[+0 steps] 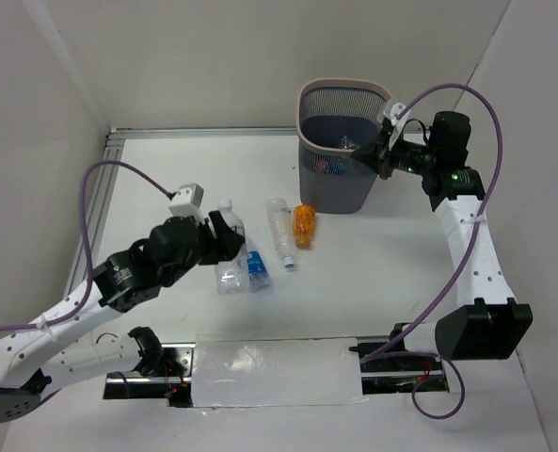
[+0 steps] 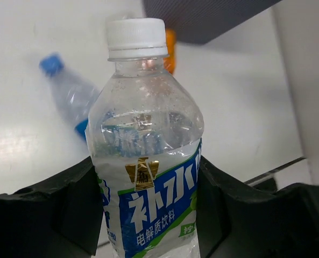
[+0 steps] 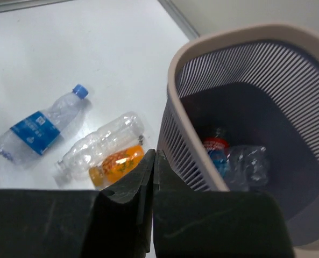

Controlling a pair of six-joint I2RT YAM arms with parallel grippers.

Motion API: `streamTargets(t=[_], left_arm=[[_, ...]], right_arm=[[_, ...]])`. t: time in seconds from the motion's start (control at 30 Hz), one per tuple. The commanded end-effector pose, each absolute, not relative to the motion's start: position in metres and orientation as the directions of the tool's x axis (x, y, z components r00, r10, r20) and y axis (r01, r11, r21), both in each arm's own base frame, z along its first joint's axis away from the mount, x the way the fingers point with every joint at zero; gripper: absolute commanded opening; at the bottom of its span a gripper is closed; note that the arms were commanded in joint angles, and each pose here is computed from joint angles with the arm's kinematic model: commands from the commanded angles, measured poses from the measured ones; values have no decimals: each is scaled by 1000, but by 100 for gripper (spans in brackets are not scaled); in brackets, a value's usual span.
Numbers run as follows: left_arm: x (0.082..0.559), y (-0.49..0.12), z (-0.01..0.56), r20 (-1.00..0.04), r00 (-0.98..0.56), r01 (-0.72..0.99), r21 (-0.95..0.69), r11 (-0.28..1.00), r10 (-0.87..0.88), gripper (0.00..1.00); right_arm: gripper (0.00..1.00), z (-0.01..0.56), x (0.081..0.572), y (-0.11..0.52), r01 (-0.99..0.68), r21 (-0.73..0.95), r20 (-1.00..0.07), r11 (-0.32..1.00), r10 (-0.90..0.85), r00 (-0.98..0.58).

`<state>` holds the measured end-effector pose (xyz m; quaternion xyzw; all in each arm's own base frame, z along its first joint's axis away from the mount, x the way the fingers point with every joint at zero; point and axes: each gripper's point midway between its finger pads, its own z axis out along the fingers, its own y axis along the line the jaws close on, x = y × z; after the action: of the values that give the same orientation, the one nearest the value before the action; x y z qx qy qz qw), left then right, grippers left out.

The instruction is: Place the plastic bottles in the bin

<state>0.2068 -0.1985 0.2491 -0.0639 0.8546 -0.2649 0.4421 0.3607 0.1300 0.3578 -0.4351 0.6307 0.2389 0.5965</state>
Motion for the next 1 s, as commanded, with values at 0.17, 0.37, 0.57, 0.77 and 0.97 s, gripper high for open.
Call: streamTargets(t=[0.17,0.37,0.57,0.77,0.97], left_arm=[[291,-259,445,-886,-181,466,-460,756,-428,13],[351,-309,513,-871,-97,599,-438,670,-482,13],[416,-344,546,-801,-90,646,-500,577,-592,13],[485,-361,519,-726,-27,567,-578,588,-687,20],[532,-384,473,-750,14,498,-568,655,-661,54]], right_arm=[[31,308,328,125,-866,-252,-929,431,-358,91],[44,272,298,115,-876,-247,-892,414,-450,39],[79,227,274,112,-888,-224,-862,401,-507,-11],[81,191,257,115,-906,-125,-852,403,-511,-110],[99,189,258,112,-875,-134,-859,465,-495,-131]])
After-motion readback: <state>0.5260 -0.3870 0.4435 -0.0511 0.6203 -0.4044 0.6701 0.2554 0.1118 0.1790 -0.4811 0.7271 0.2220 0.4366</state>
